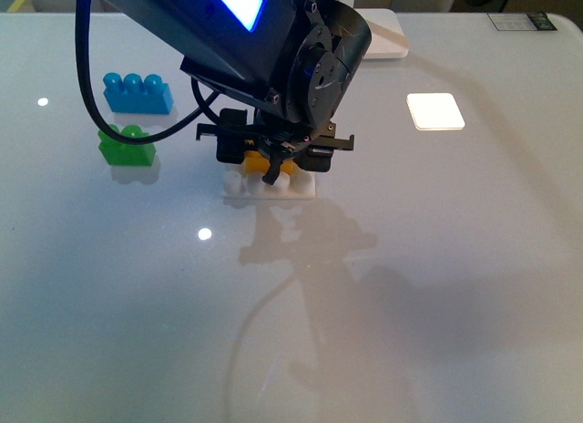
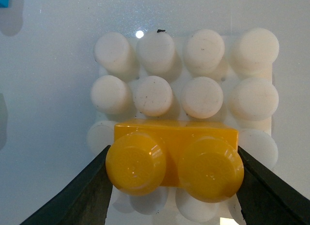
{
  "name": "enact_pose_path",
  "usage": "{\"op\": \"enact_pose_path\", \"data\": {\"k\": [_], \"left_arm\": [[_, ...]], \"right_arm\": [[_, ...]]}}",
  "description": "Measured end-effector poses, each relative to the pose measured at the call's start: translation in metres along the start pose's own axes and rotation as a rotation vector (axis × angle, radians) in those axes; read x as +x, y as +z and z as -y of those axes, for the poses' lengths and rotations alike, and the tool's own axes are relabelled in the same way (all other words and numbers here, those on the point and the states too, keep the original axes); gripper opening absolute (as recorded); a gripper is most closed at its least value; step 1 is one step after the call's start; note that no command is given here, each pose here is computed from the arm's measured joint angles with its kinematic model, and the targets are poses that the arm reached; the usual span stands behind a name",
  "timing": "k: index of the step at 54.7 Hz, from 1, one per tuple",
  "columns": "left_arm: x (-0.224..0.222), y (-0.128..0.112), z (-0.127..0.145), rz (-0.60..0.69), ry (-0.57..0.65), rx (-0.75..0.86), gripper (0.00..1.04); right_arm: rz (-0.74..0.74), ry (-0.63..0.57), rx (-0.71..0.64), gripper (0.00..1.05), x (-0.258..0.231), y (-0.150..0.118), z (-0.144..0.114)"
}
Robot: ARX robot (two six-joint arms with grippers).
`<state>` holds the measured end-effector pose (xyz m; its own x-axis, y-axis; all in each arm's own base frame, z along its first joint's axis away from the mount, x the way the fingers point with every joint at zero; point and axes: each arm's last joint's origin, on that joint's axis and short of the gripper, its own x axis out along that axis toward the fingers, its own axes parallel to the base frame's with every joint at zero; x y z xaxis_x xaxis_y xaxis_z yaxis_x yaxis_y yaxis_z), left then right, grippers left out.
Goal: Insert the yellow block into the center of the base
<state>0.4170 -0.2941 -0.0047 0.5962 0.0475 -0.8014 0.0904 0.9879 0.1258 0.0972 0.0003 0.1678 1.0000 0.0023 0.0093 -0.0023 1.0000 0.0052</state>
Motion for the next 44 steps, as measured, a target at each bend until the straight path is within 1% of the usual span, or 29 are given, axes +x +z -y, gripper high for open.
{"op": "enact_pose_path", "data": {"k": [44], "left_arm": [[0.0059, -0.0004, 0.0034, -0.049, -0.011, 0.032, 0.63]], "right_arm": [[0.0, 0.0, 0.0, 0.96, 0.0, 0.0, 0.0]]}}
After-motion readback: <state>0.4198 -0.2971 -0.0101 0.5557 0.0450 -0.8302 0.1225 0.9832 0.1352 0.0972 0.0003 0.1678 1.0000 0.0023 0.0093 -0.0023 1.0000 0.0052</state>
